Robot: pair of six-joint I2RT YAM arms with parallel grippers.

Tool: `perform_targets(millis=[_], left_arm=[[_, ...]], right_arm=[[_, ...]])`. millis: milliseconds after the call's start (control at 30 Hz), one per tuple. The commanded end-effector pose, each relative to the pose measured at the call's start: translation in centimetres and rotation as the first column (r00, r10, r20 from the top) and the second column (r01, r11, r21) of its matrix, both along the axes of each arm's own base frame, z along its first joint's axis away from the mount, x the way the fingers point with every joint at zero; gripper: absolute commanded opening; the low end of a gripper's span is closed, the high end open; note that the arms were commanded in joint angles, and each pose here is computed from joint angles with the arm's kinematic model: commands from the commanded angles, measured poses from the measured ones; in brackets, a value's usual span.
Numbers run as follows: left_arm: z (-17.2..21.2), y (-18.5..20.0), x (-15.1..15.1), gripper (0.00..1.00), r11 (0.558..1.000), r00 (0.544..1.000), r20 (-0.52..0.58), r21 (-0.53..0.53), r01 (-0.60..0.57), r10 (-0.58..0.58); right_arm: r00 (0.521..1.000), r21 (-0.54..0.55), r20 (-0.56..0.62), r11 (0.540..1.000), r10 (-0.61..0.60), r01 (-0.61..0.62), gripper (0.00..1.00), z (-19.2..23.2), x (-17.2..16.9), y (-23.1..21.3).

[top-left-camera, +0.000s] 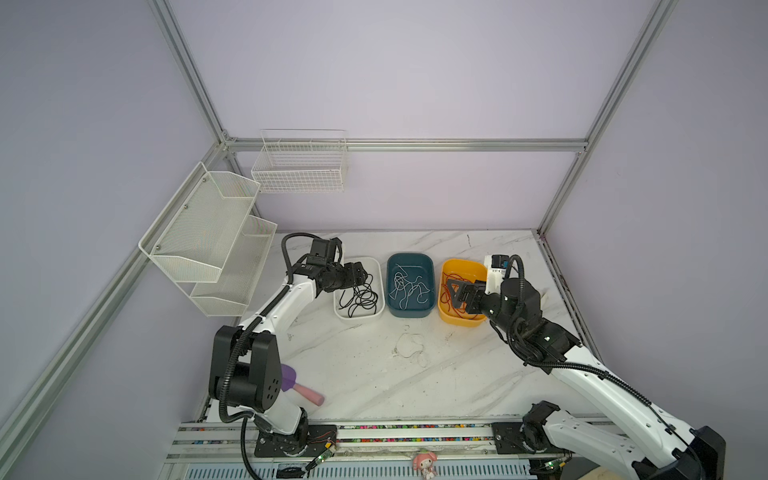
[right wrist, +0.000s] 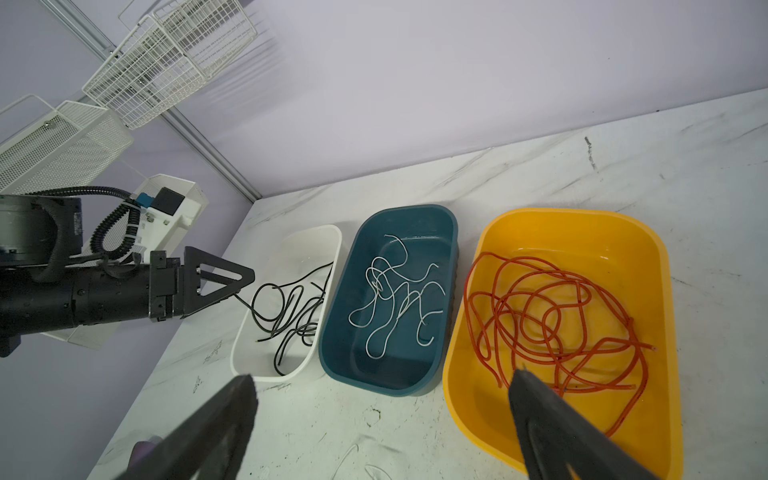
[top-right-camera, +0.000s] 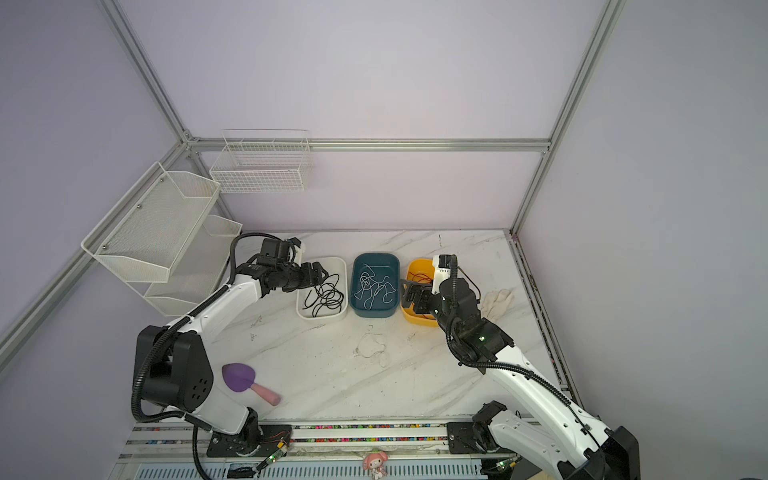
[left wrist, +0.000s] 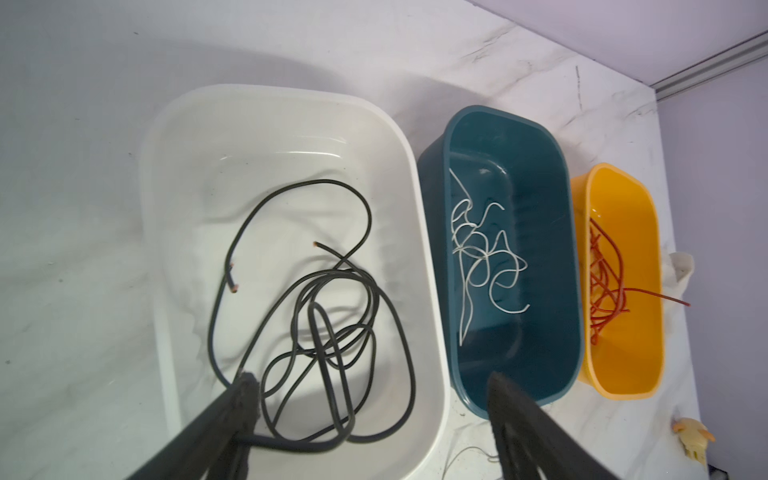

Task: Untangle the cables
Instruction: 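Lower the black wire into the white tub and open the left gripper, then lift the left gripper while the right reaches toward loose white strands on the table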

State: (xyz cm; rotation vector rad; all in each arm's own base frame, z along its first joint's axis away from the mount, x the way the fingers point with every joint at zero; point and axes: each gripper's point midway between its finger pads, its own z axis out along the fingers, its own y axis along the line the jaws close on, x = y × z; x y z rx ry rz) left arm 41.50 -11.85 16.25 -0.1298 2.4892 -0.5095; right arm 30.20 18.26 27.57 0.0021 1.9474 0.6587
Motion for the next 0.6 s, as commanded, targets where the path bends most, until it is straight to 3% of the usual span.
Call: perform_targets(millis=[0, 267, 333, 467, 567], left_arm=[[3.9, 1.0, 1.6, 0.88, 0.993, 0.994, 0.107, 0.11, -0.031, 0.019], [6.1, -0.3, 1.8, 0.92, 0.948, 0.983, 0.181, 0.314, -0.054, -0.004], [6.9, -1.0, 1.7, 0.99, 0.925, 0.977, 0.211, 0.375, -0.057, -0.025], [7.3, -2.0, 1.6, 1.0, 0.914, 0.977, 0.208, 0.404, -0.04, -0.049], [7.5, -2.1, 1.6, 1.0, 0.88, 0.975, 0.212, 0.473, -0.044, -0.065]], right_arm=[[0.998, 0.024, 0.037, 0.999, 0.044, -0.044, 0.98, 1.3, -0.1, 1.0], [0.985, 0.059, 0.086, 0.986, 0.148, -0.153, 0.96, 2.3, -1.1, 2.8], [0.983, 0.057, 0.081, 0.984, 0.166, -0.171, 0.95, 2.1, -1.2, 3.2], [0.977, 0.057, 0.091, 0.979, 0.192, -0.198, 0.92, 2.1, -1.6, 3.7], [0.972, 0.063, 0.109, 0.975, 0.206, -0.214, 0.91, 2.4, -1.9, 3.9]])
